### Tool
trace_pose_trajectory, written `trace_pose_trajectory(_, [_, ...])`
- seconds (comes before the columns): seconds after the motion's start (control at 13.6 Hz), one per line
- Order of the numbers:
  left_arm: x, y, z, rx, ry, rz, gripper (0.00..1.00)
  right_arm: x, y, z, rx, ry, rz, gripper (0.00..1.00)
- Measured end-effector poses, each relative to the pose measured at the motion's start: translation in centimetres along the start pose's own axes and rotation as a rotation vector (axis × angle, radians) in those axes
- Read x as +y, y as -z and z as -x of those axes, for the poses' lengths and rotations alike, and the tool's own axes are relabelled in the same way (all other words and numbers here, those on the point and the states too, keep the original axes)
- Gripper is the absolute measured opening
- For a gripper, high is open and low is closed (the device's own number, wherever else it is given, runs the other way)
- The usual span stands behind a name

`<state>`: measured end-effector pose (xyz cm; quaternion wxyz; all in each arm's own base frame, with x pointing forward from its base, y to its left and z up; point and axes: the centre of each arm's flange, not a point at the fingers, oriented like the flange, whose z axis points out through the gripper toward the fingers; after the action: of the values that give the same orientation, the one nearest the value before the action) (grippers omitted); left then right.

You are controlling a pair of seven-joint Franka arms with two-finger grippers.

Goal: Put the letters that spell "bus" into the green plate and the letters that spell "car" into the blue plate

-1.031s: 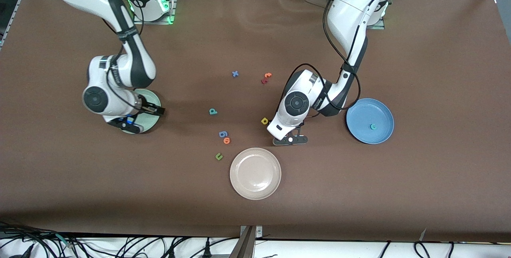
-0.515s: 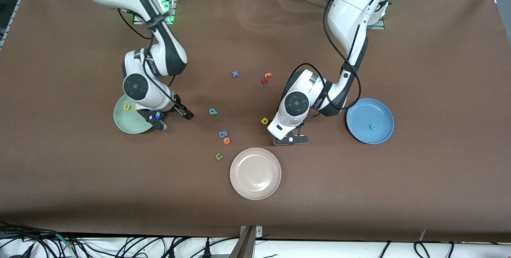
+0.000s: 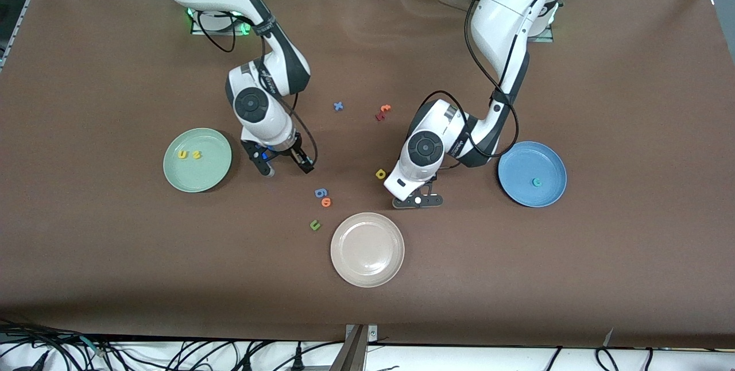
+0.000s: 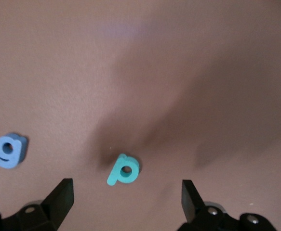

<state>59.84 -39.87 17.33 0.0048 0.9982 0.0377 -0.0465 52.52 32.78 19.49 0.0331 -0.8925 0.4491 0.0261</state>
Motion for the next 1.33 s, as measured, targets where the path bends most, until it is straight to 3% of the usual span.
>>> trace_pose_trajectory(0.37, [-0.5,0.1,-0.2,-0.019,-0.024,-0.016,0.18,0.3,-2.4,-0.3,0.010,-0.022,-0.001,0.97])
trace_pose_trajectory(0.59, [-2.9,0.5,-1.3,-0.066,-0.064,-0.047,0.18,0.3,-2.4,-0.3,0.010,-0.026,-0.002,0.87])
trace_pose_trajectory(0.81, [-7.0,2.9,-3.6,-0.097,-0.124,-0.047,0.18,0.2,-2.1,-0.3,0.010,-0.028,-0.008,0.62])
trace_pose_trajectory(1.03, [-11.9,5.5,-5.8,-0.132,-0.185,-0.038,0.18,0.2,-2.1,-0.3,0.010,-0.030,-0.008,0.62])
trace_pose_trajectory(1.18, [-15.3,7.0,-6.9,-0.157,-0.240,-0.027,0.18,0.1,-2.0,-0.3,0.011,-0.031,-0.009,0.56])
trace_pose_trajectory(1.33, [-18.6,8.1,-7.6,-0.196,-0.294,-0.018,0.18,0.1,-1.8,-0.3,0.011,-0.032,-0.014,0.36])
